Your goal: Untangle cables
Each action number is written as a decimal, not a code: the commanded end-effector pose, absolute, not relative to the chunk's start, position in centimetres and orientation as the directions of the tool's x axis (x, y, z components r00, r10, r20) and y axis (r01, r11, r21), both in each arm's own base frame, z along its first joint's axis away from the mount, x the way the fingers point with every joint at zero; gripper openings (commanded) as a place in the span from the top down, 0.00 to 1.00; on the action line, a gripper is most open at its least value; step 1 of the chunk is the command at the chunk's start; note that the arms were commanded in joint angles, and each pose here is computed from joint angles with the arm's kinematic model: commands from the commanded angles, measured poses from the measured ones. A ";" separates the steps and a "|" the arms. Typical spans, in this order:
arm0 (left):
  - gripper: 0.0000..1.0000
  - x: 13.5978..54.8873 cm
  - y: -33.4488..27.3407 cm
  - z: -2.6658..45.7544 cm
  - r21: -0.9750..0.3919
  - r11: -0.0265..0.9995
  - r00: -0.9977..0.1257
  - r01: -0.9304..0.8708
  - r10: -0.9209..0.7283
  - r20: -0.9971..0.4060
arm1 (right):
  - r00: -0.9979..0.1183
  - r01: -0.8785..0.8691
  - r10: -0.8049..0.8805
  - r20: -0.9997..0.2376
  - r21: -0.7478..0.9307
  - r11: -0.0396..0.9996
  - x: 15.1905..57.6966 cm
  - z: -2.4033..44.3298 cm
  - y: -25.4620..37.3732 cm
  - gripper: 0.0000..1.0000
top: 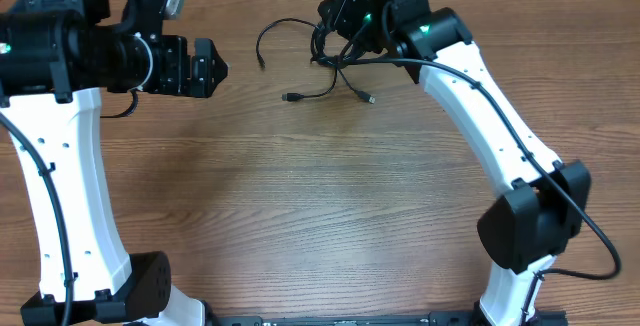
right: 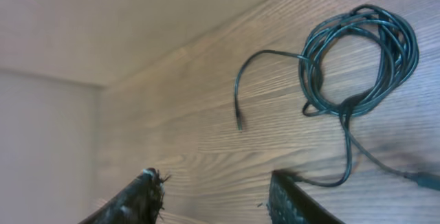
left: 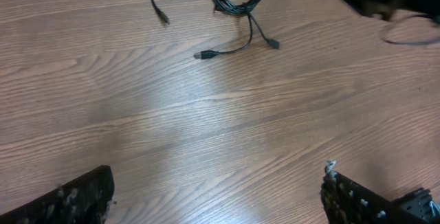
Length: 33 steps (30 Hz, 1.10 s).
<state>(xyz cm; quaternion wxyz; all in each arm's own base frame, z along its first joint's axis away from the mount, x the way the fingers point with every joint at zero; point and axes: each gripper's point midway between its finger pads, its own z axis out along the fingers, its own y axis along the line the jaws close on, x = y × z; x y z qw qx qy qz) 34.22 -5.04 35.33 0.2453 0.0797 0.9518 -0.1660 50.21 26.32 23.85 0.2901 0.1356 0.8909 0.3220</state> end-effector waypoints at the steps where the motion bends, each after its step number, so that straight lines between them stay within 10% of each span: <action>1: 0.05 33.9 -5.5 35.5 -0.274 0.925 -0.859 0.265 0.097 -0.502 | -0.824 0.040 0.398 -0.404 0.658 0.752 50.7 21.1 27.6 0.57; 4: 0.05 33.9 -5.5 35.5 -0.274 0.925 -0.859 0.265 0.098 -0.502 | -0.816 0.104 0.460 -0.349 0.695 0.711 51.5 19.8 28.5 0.21; 7: 0.06 33.9 -5.5 35.5 -0.274 0.924 -0.859 0.265 0.098 -0.502 | -0.809 0.204 0.524 -0.267 0.708 0.676 52.2 16.9 28.9 0.21; 11: 0.31 33.9 -5.5 35.5 -0.274 0.924 -0.859 0.265 0.097 -0.502 | -0.830 0.248 0.512 -0.221 0.677 0.693 52.3 11.9 30.0 0.08; 15: 0.33 33.9 -5.5 35.5 -0.274 0.924 -0.859 0.265 0.098 -0.502 | -0.856 0.280 0.486 -0.176 0.631 0.723 51.6 6.5 31.3 0.10; 17: 0.37 33.9 -5.5 35.5 -0.274 0.924 -0.859 0.265 0.098 -0.502 | -0.863 0.283 0.478 -0.167 0.624 0.729 51.4 5.0 31.9 0.28; 26: 0.38 33.9 -5.5 35.5 -0.275 0.924 -0.859 0.265 0.097 -0.502 | -0.804 0.297 0.535 -0.260 0.604 0.740 52.9 4.6 31.7 0.23; 33: 0.38 33.9 -5.5 35.5 -0.275 0.924 -0.859 0.265 0.097 -0.502 | -0.456 0.689 0.889 -0.039 0.617 0.380 53.6 3.8 28.8 0.29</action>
